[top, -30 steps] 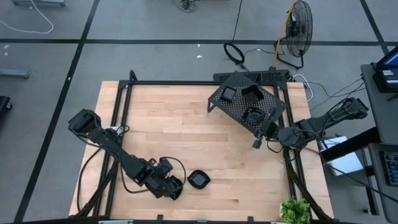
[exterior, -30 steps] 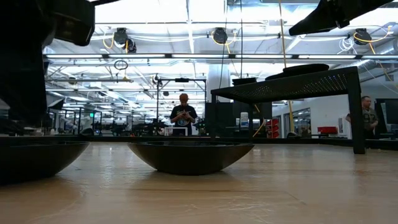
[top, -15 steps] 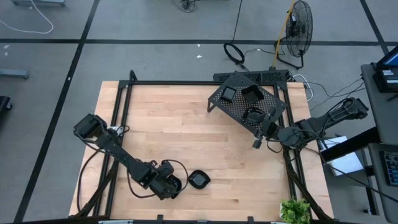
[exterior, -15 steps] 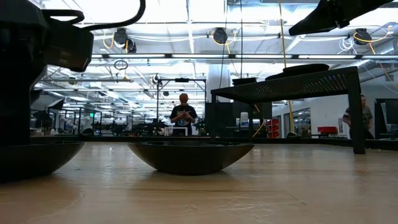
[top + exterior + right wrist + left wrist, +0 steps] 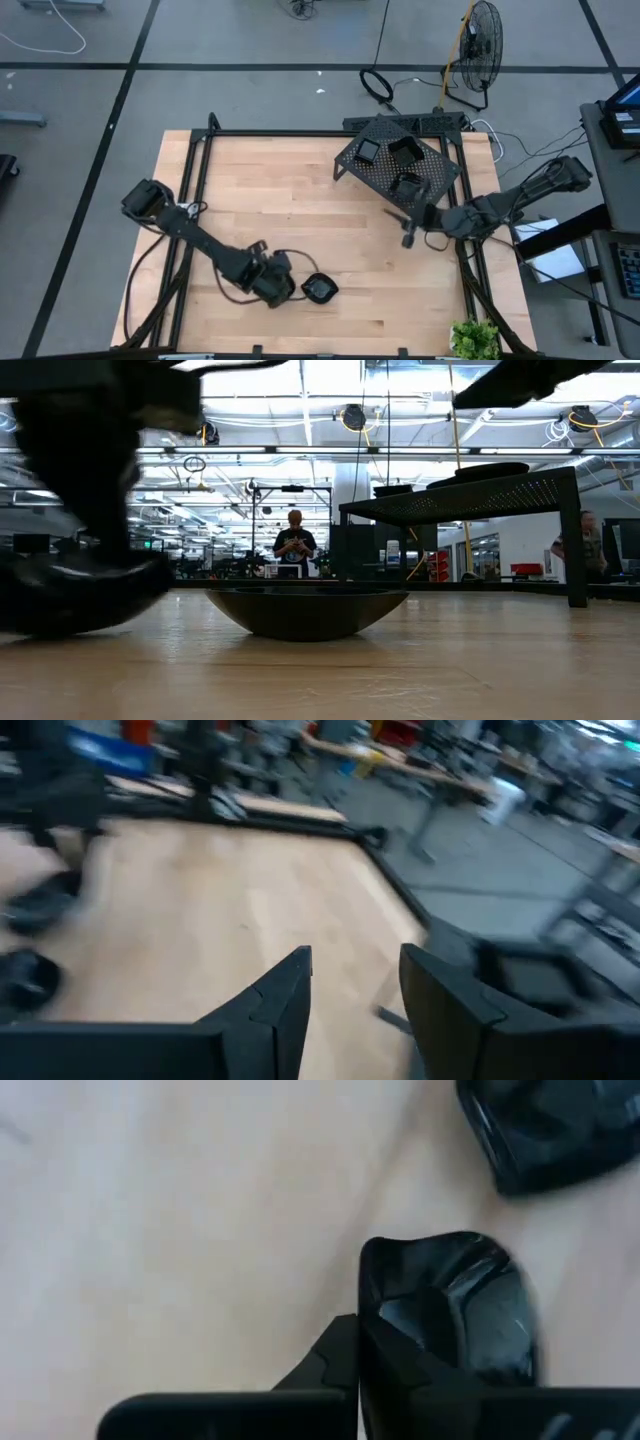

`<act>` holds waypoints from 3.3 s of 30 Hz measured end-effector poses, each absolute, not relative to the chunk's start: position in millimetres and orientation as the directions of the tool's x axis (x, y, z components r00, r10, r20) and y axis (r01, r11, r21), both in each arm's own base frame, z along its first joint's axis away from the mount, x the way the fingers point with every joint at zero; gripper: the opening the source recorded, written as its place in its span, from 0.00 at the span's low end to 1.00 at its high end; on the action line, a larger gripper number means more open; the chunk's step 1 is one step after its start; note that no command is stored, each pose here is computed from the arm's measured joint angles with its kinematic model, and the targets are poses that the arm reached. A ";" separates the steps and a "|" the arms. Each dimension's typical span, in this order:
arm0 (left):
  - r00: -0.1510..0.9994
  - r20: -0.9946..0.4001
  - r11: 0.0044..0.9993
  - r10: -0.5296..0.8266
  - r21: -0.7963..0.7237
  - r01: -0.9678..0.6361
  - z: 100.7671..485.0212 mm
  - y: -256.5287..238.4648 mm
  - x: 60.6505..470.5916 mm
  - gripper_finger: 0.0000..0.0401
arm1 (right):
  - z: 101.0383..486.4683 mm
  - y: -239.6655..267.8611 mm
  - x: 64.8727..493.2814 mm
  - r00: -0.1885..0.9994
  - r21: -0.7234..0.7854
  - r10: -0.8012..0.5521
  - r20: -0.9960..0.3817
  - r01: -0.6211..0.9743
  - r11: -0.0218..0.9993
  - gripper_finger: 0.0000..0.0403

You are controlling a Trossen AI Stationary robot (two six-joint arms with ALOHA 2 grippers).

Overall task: Pick & Place Mini shaped plates
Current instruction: Stack the black leaf shaped plate on the black leaf shaped plate on the shelf

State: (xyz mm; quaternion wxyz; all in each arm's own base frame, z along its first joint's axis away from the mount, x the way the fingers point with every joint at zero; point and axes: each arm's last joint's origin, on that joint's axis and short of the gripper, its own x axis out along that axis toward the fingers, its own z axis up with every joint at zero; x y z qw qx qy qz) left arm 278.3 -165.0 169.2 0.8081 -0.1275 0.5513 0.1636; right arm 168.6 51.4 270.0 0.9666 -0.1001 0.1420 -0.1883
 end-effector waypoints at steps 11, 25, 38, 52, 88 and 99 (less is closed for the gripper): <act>0.462 -0.754 0.884 0.467 0.379 -0.275 242.6 -121.2 325.9 0.01 | 221.0 82.1 236.0 0.985 -0.296 -0.094 -0.145 0.047 0.954 0.35; 0.516 -0.158 0.517 0.842 0.508 -0.689 280.5 -124.0 346.7 0.00 | 192.8 69.9 274.8 0.988 -0.205 -0.154 0.014 0.154 0.967 0.35; 0.454 -0.043 0.442 0.890 0.329 -0.834 248.0 -123.8 316.7 0.01 | 189.3 59.3 277.3 0.982 -0.178 -0.189 -0.019 0.183 0.967 0.35; 0.539 -0.133 0.554 0.832 0.270 -0.787 248.8 -136.9 335.7 0.01 | 195.1 50.1 279.7 0.984 -0.119 -0.173 0.038 0.176 0.977 0.35; 0.813 -0.284 0.860 0.508 0.218 -0.462 286.5 -149.8 352.4 0.23 | 187.6 38.8 282.5 0.989 -0.234 -0.143 -0.043 0.129 0.964 0.00; 0.814 -0.423 0.915 0.398 0.111 -0.389 278.3 -161.1 333.5 0.63 | 257.8 34.7 260.7 0.919 -0.303 -0.135 -0.370 0.018 0.953 0.00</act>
